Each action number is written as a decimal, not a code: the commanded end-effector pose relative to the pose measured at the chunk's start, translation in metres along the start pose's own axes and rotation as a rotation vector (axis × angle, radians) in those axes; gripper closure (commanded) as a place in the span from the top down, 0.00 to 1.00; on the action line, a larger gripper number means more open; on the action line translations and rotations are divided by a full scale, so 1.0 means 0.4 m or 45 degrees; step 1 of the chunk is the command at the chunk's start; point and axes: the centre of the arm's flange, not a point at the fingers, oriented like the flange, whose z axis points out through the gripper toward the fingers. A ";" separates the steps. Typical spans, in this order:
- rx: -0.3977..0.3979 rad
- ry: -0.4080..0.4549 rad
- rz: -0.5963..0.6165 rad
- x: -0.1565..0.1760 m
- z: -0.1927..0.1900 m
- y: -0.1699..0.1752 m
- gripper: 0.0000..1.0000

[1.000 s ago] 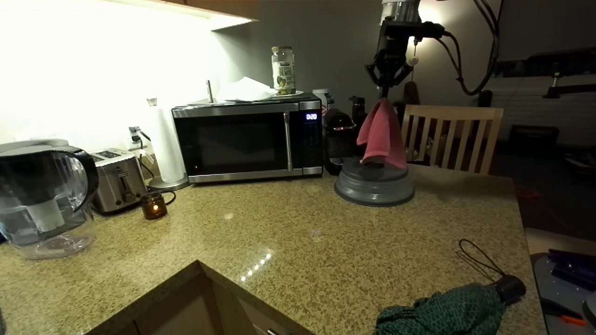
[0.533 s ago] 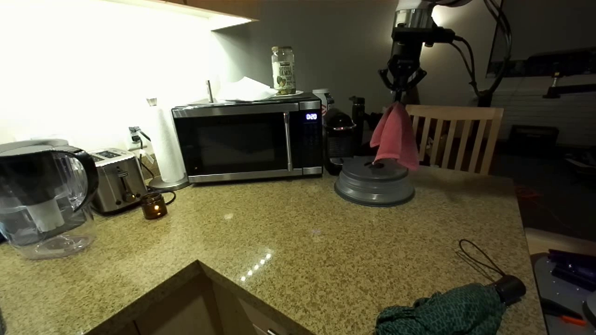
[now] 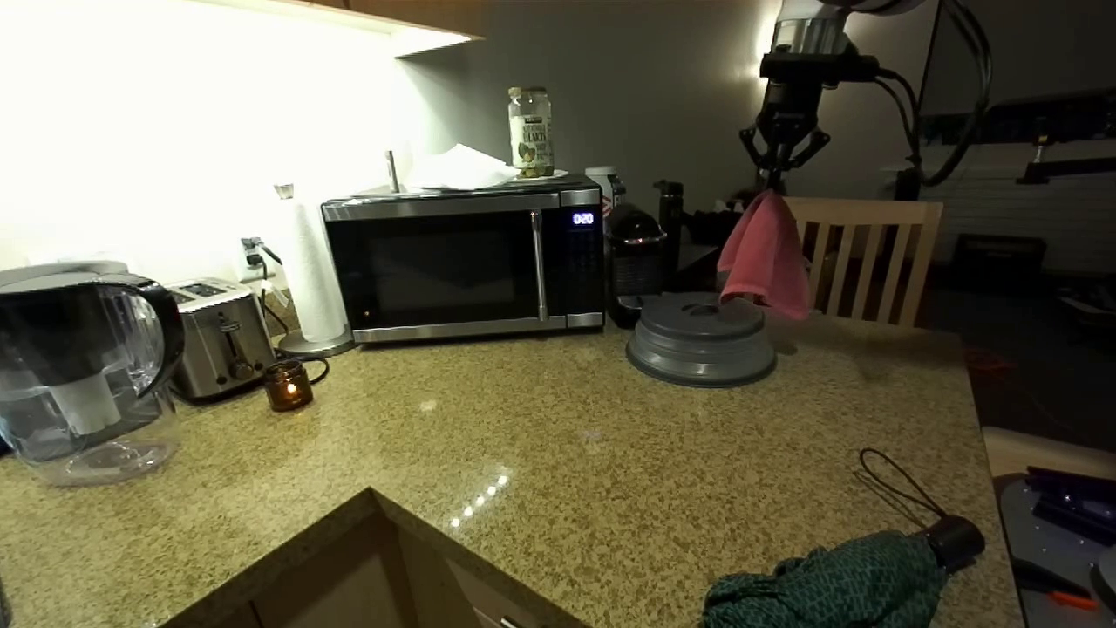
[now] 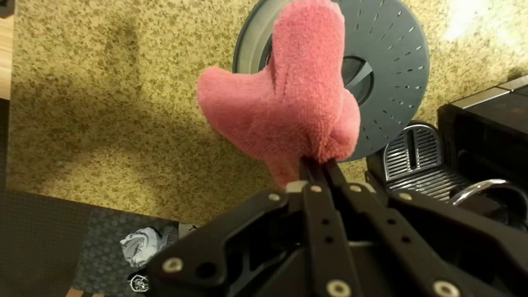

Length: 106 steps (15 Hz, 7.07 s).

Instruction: Pick up the pink cloth and put it on the left side of the counter

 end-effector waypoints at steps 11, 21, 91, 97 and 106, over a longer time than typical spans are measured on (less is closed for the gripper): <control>-0.052 -0.004 0.185 -0.043 0.023 0.107 0.04; -0.277 -0.039 0.221 -0.060 0.150 0.082 0.05; -0.393 0.259 0.800 0.166 0.242 0.207 0.04; -0.395 0.262 0.797 0.169 0.245 0.205 0.04; -0.425 0.250 0.773 0.162 0.273 0.204 0.74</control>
